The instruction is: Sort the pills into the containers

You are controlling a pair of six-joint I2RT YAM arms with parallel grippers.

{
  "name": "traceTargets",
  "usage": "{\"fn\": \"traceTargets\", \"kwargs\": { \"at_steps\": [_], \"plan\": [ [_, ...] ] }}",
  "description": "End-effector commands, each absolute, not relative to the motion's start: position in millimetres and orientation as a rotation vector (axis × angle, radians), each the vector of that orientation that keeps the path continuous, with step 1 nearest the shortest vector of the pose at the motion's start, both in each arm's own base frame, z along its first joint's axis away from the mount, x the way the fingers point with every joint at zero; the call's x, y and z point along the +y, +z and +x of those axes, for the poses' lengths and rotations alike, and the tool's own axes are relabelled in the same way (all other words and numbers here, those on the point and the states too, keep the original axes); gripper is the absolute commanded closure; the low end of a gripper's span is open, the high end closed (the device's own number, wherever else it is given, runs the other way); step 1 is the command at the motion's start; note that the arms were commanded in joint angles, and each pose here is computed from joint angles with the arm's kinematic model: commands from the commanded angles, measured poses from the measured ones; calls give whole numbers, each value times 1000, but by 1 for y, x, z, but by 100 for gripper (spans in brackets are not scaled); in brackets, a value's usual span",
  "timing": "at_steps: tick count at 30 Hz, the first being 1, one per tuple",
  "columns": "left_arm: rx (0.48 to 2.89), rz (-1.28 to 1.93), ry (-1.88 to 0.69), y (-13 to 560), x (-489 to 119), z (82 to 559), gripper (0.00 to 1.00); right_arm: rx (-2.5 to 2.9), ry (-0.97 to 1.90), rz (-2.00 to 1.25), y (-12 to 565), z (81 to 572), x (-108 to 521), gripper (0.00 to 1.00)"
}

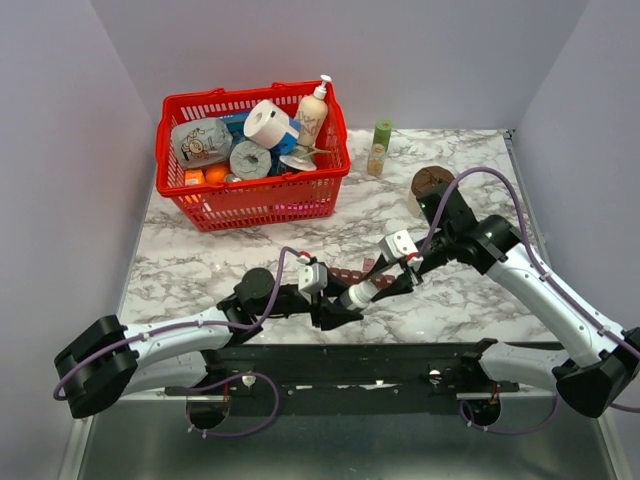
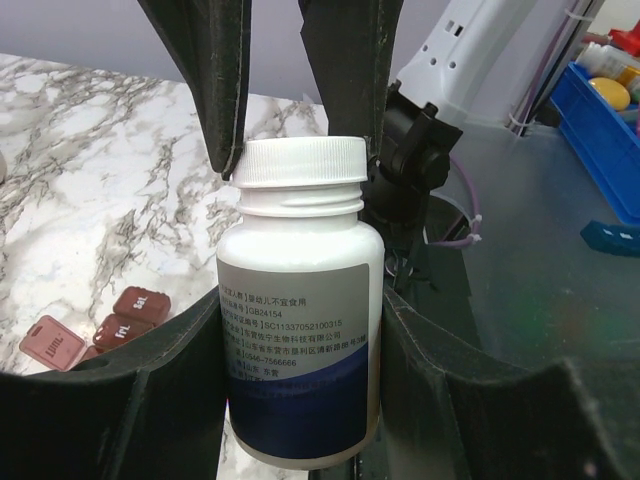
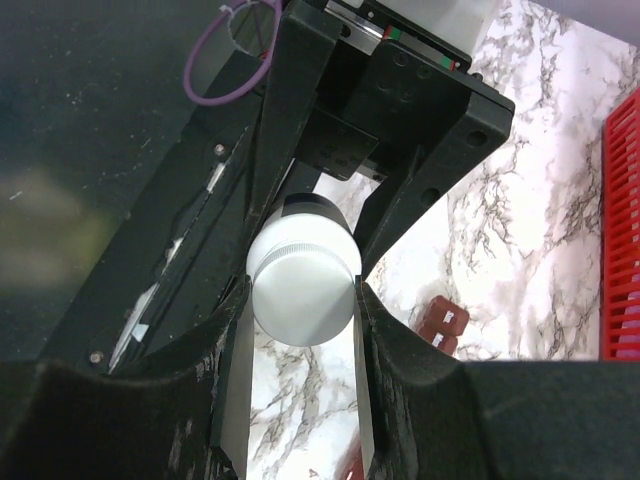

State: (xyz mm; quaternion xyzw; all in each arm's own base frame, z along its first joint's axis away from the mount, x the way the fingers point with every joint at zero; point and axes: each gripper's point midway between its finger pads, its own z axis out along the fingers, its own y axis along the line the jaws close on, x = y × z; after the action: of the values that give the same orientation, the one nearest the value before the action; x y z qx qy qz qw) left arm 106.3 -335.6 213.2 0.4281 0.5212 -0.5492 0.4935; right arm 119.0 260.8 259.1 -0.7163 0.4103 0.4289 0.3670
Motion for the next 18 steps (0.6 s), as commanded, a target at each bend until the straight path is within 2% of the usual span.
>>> {"fn": "traceTargets", "kwargs": {
  "at_steps": [1,12,18],
  "plan": [
    [968,835,-1309,308,-328,119,100,1050,1180,-1839,261,114,268,76],
    [1002,873,-1266,313,-335,126,100,1132,1187,-1895,245,112,275,75],
    [995,812,-1158,325,-327,142,100,1367,1174,-1742,240,133,286,75]
  ]
}}
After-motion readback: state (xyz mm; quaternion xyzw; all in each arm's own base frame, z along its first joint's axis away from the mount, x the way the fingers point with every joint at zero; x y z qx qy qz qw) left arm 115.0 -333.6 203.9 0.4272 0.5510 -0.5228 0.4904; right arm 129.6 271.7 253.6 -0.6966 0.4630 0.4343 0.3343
